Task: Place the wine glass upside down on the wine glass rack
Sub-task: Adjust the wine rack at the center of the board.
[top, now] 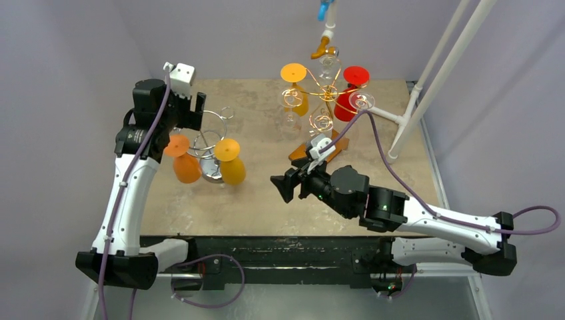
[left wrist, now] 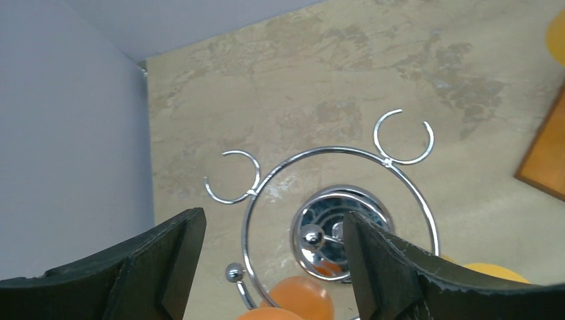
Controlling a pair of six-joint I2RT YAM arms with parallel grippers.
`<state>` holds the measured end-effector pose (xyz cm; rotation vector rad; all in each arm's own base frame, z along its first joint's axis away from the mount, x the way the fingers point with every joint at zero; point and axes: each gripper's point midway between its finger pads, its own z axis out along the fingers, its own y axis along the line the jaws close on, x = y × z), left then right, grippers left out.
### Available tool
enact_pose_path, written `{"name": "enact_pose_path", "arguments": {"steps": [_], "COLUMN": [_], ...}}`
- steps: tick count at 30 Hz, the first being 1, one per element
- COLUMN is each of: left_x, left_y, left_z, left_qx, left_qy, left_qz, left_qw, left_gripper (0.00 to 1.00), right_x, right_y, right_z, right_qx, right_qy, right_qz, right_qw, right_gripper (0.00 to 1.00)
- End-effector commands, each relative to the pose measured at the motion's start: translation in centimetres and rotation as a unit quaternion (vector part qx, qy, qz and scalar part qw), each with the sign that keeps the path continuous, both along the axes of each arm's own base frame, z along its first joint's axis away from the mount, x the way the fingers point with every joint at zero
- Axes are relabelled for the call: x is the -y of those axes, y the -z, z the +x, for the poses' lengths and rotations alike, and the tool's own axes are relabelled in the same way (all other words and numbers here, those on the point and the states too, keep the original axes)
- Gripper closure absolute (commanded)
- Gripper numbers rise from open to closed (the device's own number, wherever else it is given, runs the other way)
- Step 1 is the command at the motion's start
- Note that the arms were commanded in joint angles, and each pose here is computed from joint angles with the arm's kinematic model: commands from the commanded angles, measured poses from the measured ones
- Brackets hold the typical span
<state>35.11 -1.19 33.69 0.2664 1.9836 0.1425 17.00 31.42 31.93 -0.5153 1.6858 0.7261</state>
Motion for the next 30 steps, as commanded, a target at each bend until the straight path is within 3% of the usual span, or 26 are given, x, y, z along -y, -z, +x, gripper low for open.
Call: {"name": "enact_pose_path", "arguments": {"steps": [1, 9, 17, 30], "left_x": [2.5, 3.7, 4.5, 4.9], "left_y": [2.3, 3.7, 4.2, 3.1], "left_z": [-1.0, 0.0, 0.0, 0.9], "left_qx": [-0.04, -0.055, -0.054, -0.008], "left_qy": [0.028, 0.044, 0.045, 0.063], "left_qz": [-0.08, -0.109, -0.141, -0.142], "left_qw": [0.996, 0.992, 0.988, 0.988], "left_gripper": [0.23, 0.32, 0.7, 0.92], "right_x": [2.1, 3.7, 5.0, 5.6], "right_y": [-2.8, -3.3, -2.6, -1.9], "right_z": [0.2, 0.3, 0.3, 0.4], "right_qx": [0.005, 0.009, 0.005, 0.005], "right_qy": [0.028, 0.045, 0.061, 0.068], "right_qz": [0.017, 0.021, 0.016, 0.007], "right_qw": [0.999, 0.999, 0.998, 0.998], "right_gripper": [0.19, 0.23, 0.28, 0.34]}}
